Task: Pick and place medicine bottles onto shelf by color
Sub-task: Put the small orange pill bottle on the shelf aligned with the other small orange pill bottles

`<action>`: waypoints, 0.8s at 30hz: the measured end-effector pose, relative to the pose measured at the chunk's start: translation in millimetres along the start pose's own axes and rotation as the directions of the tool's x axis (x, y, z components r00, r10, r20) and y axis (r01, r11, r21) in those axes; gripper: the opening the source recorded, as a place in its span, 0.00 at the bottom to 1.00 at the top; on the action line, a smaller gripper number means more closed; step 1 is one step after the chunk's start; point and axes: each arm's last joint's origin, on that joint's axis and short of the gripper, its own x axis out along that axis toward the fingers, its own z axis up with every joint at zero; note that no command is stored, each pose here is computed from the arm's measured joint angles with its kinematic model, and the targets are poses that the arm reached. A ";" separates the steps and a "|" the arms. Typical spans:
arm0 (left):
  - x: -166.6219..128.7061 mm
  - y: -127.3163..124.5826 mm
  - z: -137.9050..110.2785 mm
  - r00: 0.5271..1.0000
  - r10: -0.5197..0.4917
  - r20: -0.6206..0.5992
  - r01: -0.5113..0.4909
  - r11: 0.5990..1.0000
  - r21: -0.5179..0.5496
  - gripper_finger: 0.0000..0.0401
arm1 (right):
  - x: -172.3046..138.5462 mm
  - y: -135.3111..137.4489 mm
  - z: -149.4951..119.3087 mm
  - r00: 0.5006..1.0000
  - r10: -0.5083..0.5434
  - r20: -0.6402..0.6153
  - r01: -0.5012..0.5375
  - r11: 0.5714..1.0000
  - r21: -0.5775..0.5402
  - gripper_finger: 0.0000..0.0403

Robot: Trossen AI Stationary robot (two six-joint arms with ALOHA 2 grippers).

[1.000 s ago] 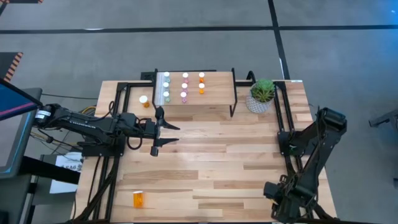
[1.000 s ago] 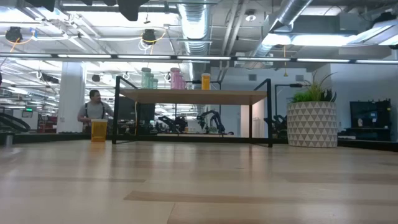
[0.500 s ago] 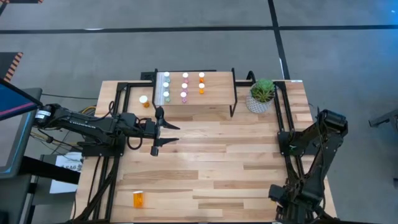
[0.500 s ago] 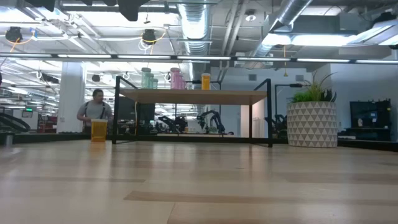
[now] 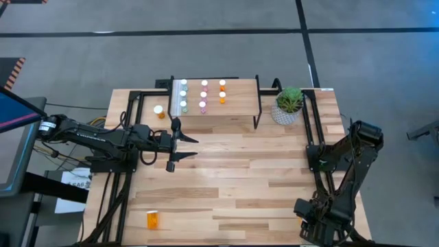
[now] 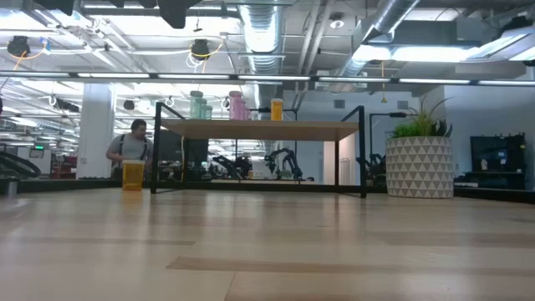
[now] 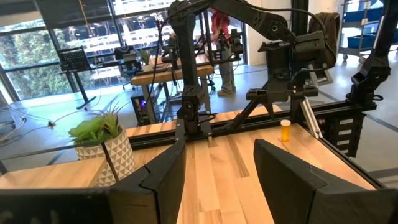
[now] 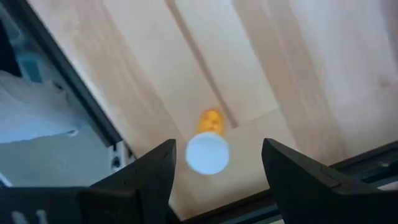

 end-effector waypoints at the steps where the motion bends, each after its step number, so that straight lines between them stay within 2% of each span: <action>1: 0.0 0.1 0.0 1.000 0.000 0.000 0.000 1.000 0.000 0.44 | 0.0 -0.6 0.1 1.000 -0.006 0.001 0.006 1.000 0.000 0.65; 11: 0.0 0.0 -0.1 1.000 0.000 -0.001 0.000 1.000 0.000 0.44 | 17.7 7.2 -1.3 1.000 -0.030 -0.008 0.030 1.000 -0.010 0.65; 24: 0.0 0.1 0.0 1.000 0.001 0.000 -0.001 1.000 -0.001 0.44 | 18.1 7.9 -3.0 0.999 -0.026 -0.046 0.026 1.000 -0.002 0.62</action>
